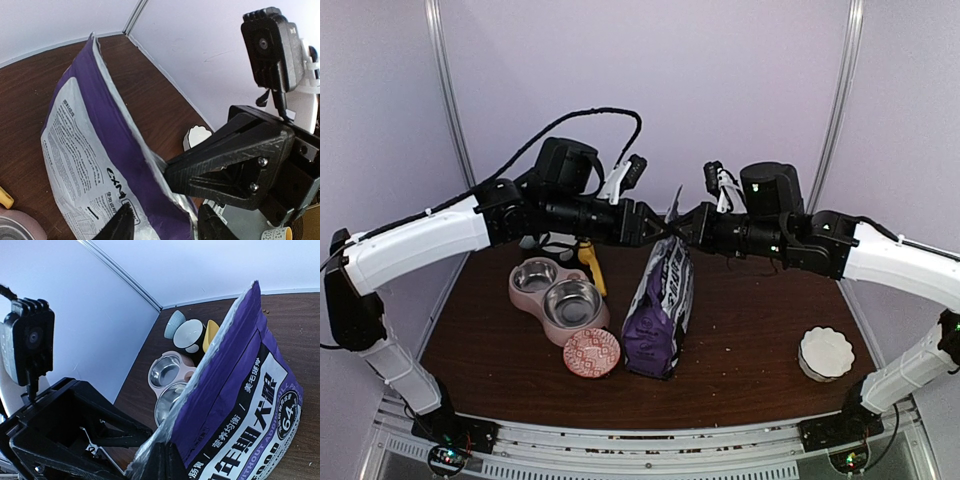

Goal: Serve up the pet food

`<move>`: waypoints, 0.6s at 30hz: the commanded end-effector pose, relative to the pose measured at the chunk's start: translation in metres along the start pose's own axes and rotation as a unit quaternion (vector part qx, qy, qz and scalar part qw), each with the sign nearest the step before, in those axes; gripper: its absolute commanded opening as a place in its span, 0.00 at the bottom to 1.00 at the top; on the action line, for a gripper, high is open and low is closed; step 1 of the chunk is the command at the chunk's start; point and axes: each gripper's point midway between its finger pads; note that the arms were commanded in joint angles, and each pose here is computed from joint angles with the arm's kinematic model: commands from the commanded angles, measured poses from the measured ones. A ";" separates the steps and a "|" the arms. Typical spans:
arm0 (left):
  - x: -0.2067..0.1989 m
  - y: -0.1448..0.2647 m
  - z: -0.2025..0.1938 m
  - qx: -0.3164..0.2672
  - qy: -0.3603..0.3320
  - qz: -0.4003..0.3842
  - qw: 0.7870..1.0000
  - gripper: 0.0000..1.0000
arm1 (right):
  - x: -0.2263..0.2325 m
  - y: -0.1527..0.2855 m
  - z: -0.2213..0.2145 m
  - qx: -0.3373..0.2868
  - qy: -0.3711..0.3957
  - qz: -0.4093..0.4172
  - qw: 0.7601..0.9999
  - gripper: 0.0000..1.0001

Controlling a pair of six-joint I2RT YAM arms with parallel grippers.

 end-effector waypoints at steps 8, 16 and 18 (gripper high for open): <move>0.003 -0.012 -0.002 0.016 -0.001 0.003 1.000 0.47 | 0.019 0.008 -0.005 0.020 0.042 0.022 0.999 0.00; 0.001 -0.020 -0.005 0.031 -0.001 -0.009 0.999 0.32 | 0.026 0.011 -0.012 0.045 0.099 0.034 0.993 0.00; 0.000 -0.020 -0.004 0.028 -0.002 -0.010 1.000 0.23 | 0.027 0.010 -0.014 0.049 0.105 0.038 0.992 0.00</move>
Point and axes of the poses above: each gripper's point midway between its finger pads, its own y axis back along the fingers, its own x axis along the line the jaws close on, z = x × y, and after that the axes turned 15 degrees about y, right-handed
